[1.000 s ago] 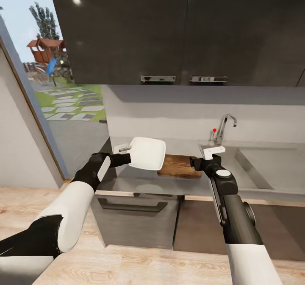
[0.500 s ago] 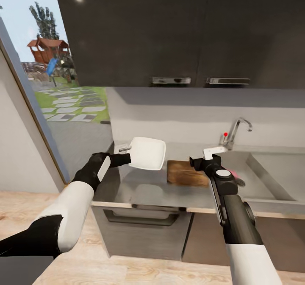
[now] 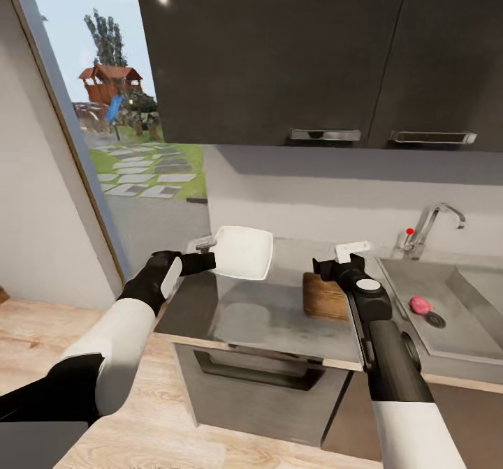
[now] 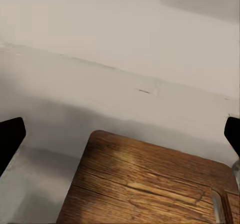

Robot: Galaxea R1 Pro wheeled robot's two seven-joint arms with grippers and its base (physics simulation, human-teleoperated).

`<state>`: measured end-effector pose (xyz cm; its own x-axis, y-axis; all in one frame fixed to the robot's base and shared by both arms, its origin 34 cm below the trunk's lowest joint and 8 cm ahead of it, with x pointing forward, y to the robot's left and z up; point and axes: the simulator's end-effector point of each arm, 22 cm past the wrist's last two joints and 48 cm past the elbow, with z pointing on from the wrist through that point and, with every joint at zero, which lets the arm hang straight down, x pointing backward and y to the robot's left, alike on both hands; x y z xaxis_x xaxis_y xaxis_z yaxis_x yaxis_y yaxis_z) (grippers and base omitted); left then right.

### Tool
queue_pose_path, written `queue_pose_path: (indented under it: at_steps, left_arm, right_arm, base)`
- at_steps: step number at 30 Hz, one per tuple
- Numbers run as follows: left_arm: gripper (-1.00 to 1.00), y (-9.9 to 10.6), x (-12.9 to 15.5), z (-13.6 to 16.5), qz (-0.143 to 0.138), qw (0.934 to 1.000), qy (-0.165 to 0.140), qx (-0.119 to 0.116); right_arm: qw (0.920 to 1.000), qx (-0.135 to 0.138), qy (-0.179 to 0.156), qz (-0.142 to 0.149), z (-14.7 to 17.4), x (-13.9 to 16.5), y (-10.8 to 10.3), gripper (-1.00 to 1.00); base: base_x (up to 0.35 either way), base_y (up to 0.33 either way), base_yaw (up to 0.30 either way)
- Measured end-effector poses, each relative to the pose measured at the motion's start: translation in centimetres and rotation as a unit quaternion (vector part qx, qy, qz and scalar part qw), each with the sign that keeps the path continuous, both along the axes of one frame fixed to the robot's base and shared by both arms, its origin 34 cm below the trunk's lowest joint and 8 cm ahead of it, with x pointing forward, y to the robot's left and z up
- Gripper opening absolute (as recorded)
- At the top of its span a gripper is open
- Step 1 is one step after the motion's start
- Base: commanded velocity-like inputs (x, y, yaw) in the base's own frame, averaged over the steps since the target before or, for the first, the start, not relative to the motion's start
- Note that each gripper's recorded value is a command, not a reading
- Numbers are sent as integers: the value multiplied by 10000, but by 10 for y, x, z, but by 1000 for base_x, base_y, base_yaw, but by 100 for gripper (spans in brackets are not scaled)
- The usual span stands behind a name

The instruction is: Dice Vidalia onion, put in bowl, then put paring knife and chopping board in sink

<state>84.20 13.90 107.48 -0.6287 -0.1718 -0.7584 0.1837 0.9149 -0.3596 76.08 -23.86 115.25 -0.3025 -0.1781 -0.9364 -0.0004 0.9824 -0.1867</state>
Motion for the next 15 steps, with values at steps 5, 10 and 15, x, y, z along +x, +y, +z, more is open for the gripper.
queue_pose_path:
  at_steps: [5,10,15]
  left_arm:
    - [-100,0,0,0,2,10000,1,1]
    - [-100,0,0,0,-6,10000,-2,0]
    - [-100,-2,0,0,-21,10000,-10,2]
  right_arm:
    - [10000,1,0,-1,0,0,0,100]
    - [10000,1,1,-1,0,0,0,100]
    - [10000,0,0,-1,0,0,0,100]
  base:
    - [2,1,264]
    - [0,0,259]
    - [0,0,150]
